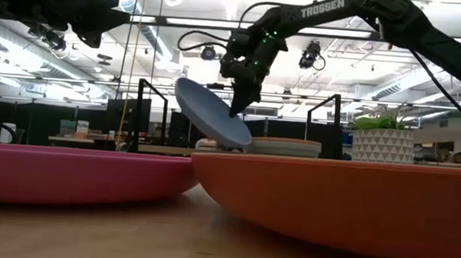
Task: Place and stack plates onto a shelf
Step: Put the blue plate on the shelf
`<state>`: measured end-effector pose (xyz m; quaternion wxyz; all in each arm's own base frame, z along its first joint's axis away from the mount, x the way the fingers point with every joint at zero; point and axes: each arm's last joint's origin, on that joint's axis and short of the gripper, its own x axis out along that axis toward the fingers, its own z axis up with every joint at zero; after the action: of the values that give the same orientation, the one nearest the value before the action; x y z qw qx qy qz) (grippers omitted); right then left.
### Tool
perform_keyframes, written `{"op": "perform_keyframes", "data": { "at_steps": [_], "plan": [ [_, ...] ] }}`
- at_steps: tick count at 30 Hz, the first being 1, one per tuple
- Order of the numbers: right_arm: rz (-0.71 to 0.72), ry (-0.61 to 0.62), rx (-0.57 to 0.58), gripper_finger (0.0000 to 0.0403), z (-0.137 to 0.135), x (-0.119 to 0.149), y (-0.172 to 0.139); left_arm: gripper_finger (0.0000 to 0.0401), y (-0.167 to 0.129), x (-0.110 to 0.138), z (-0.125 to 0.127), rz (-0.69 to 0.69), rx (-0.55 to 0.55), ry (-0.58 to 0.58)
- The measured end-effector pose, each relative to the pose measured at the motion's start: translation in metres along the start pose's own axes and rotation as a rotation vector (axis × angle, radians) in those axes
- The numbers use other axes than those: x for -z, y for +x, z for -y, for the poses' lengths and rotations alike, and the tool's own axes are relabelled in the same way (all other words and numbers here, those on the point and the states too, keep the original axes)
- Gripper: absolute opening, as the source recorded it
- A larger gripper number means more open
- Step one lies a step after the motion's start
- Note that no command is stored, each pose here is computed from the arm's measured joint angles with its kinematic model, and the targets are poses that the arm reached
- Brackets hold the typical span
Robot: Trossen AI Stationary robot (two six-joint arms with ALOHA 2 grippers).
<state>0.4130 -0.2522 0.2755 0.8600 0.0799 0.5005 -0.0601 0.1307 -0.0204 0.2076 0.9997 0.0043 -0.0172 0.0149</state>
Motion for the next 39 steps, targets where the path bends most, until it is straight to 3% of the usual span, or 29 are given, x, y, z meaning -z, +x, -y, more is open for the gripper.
{"op": "perform_keyframes", "data": {
  "at_steps": [6, 11, 17, 20, 24, 31, 35, 39],
  "plan": [
    [0.059, -0.037, -0.047, 0.0015, -0.003, -0.005, 0.001, 0.0192, 0.0, 0.0, 0.0, 0.001, 0.0, -0.009],
    [0.046, -0.141, -0.077, 0.0015, -0.026, -0.01, -0.006, 0.0192, 0.0, -0.003, 0.0, 0.033, 0.0, -0.054],
    [0.111, -0.243, -0.039, 0.0015, -0.048, -0.016, -0.046, 0.0192, -0.001, -0.013, -0.001, 0.128, -0.008, -0.119],
    [0.153, -0.273, -0.021, 0.0015, -0.054, -0.017, -0.069, 0.0192, -0.001, -0.013, -0.004, 0.135, -0.122, -0.133],
    [0.142, -0.259, -0.027, 0.0015, -0.056, -0.014, -0.079, 0.0192, 0.001, -0.008, -0.005, 0.096, -0.161, -0.128],
    [0.058, -0.152, -0.013, 0.0015, -0.052, -0.007, -0.07, 0.0192, 0.012, -0.011, -0.011, 0.057, -0.281, -0.116],
    [0.031, -0.131, -0.021, 0.0015, -0.059, -0.006, -0.068, 0.0192, 0.027, -0.016, -0.011, -0.043, -0.308, -0.051],
    [-0.01, -0.115, -0.039, 0.0016, -0.062, -0.002, -0.068, 0.0192, 0.046, -0.026, -0.006, -0.197, -0.271, 0.235]
  ]
}}
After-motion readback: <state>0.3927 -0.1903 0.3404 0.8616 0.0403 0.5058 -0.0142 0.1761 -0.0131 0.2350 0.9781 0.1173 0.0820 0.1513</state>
